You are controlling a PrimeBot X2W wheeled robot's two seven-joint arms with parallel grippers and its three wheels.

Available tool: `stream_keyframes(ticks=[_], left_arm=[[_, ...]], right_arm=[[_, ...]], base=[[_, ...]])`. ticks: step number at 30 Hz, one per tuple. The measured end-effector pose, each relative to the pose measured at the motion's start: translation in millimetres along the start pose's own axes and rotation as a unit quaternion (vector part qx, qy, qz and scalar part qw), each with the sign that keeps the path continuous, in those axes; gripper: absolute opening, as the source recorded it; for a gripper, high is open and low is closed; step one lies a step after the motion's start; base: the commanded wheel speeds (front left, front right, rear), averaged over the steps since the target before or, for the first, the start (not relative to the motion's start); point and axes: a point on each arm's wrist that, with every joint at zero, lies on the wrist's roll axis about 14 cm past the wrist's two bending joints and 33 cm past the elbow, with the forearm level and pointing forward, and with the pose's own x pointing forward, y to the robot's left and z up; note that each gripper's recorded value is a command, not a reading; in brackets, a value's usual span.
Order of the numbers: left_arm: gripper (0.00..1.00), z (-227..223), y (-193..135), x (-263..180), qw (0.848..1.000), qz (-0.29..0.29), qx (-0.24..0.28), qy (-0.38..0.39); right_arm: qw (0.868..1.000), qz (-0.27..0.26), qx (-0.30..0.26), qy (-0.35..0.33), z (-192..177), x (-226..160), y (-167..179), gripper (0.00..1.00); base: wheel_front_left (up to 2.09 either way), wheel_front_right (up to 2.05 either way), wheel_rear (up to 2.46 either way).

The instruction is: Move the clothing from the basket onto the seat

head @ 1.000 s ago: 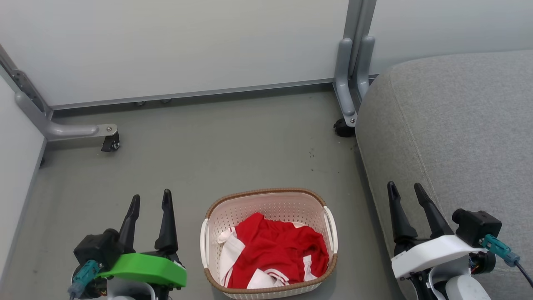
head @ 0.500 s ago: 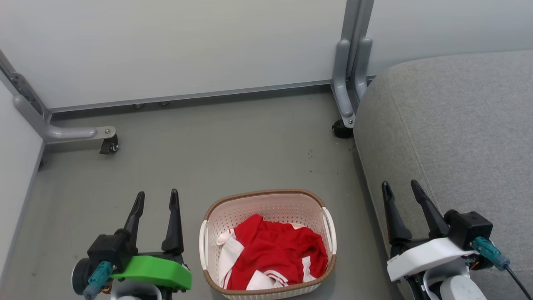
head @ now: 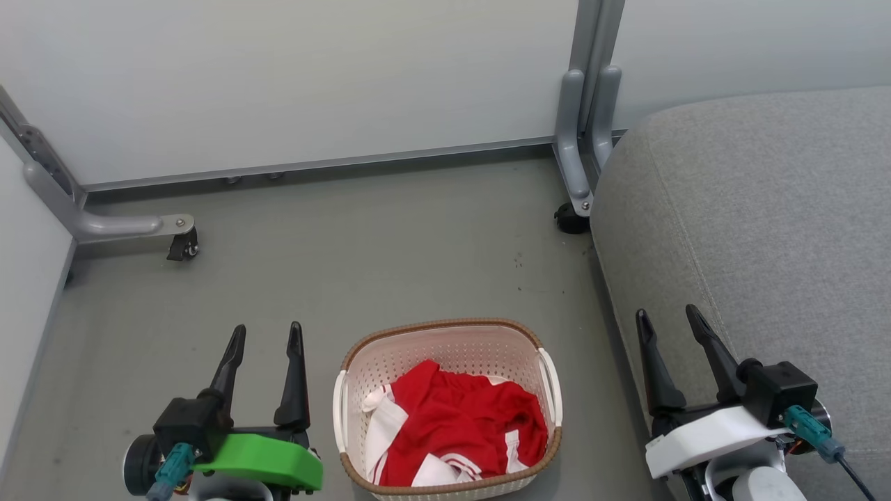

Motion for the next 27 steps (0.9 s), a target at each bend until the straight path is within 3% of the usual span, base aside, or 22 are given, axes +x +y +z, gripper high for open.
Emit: stream_keyframes(ticks=[12,27], left_arm=[[1.0,-0.7,-5.2,-1.2,1.0,-0.011,0.023,-0.004],[1.0,-3.4,-6.4,-0.5,1.0,-0.013,0.023,0.0]], right_arm=[[0.999,0.01,-0.034,-0.006,1.7,-3.0,4.2,1.0],[0.999,0.005,-0.038,-0.005,1.3,-4.6,0.7,1.0]], base=[[0.0,0.0,0.0],[0.0,0.0,0.0]])
